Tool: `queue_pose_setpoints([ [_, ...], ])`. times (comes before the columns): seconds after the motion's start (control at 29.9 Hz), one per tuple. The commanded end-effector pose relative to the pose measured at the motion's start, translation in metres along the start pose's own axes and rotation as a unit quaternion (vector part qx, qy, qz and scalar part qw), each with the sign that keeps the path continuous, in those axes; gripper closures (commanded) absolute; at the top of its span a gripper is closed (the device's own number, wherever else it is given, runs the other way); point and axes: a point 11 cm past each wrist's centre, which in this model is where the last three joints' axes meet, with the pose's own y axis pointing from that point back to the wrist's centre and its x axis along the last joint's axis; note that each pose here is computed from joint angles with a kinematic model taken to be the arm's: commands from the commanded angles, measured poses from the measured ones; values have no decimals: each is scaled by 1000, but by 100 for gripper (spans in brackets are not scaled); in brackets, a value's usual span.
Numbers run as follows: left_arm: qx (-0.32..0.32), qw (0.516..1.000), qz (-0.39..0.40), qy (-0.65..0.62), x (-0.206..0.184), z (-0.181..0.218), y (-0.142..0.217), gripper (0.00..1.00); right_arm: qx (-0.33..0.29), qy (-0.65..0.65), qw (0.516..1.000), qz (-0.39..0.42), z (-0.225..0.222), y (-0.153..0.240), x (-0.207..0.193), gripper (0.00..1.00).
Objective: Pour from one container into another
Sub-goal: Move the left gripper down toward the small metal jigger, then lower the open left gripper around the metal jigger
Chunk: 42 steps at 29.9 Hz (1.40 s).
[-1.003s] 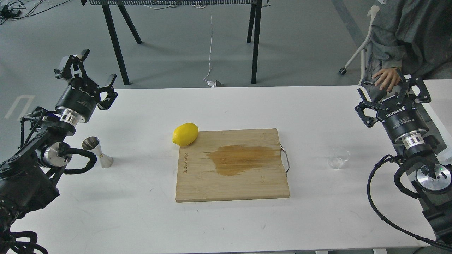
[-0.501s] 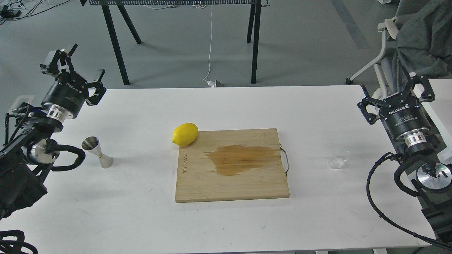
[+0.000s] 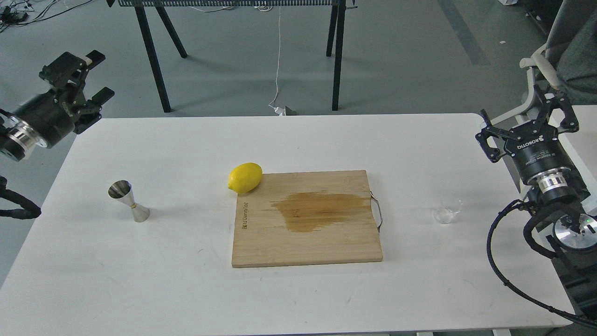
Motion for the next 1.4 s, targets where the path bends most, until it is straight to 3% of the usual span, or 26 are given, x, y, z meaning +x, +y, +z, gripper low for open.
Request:
queue_pose_setpoints([
  [0.0,3,996,-12,-85,-15,12,9,0,1,1,1000,0,-1,0,0,1],
  [0.23,49,961,90,-258,-34,-30,34,0,1,6,1000,3,-5,2,3,1],
  [0.6,97,930,167,-313,-57,-78,72,0,-3,7,1000,7,-3,5,6,1],
  [1.37,181,926,133,-302,-103,-149,88,0,-5,8,1000,9,-2,6,7,1],
])
